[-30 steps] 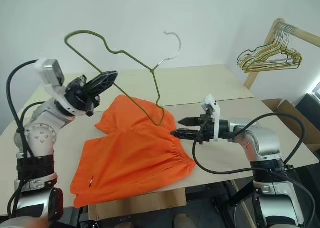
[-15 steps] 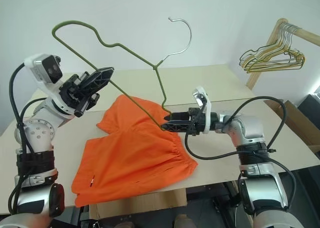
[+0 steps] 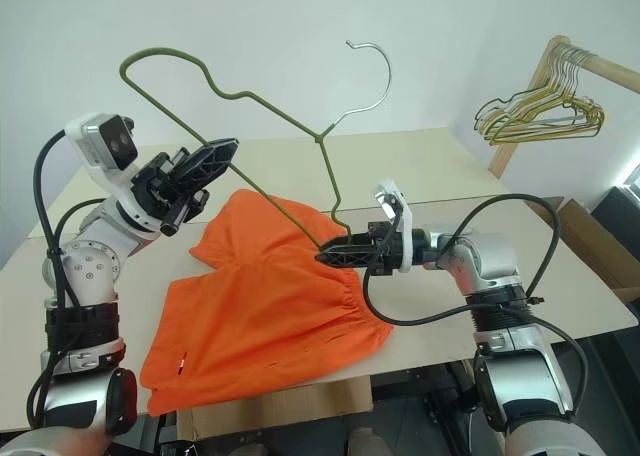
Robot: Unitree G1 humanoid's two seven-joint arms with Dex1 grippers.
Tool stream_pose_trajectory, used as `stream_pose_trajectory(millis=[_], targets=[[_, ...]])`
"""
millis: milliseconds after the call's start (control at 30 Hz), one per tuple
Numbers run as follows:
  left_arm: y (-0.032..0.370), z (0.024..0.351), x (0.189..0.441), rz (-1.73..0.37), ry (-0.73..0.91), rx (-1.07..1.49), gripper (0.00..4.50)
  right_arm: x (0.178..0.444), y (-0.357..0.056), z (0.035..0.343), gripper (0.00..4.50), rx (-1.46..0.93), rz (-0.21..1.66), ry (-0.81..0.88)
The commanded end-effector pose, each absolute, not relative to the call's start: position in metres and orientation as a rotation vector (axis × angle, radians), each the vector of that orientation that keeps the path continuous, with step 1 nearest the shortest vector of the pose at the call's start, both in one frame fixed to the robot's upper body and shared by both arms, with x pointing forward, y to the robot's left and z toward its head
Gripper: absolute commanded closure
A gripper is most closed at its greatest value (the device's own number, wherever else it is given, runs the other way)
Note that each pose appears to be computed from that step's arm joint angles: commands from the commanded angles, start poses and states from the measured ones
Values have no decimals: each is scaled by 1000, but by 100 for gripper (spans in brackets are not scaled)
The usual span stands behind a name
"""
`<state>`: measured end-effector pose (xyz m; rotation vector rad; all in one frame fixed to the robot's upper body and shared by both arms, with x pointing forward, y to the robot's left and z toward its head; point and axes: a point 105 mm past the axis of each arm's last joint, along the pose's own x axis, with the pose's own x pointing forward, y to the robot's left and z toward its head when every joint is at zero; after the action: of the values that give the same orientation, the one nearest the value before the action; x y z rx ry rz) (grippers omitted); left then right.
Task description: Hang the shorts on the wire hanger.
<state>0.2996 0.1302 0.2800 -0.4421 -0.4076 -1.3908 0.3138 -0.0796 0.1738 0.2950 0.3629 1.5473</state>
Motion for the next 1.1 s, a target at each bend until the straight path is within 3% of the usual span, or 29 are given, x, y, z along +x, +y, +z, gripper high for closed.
stream_pose_trajectory(millis=[33,133,267,500,667,767,900,1100], targets=[[134,285,300,-1386,-419,-419,450,315,-78,188,344,258,1566,298],[136,283,302,-1385,-395,-432,450,316,-80,188,443,262,1556,296],[140,279,306,-1364,-382,-448,450,315,-85,187,447,267,1546,292],[132,246,309,-1372,-239,-352,254,311,-93,194,450,305,1517,264],[139,172,325,-1240,59,-22,91,302,-127,191,450,390,1393,332],[144,158,321,-1261,113,105,2,293,-152,178,450,441,1285,431],[143,147,313,-1320,164,336,2,269,-183,149,450,468,1117,642],[146,137,298,-1424,203,529,2,229,-211,119,450,522,1022,884]])
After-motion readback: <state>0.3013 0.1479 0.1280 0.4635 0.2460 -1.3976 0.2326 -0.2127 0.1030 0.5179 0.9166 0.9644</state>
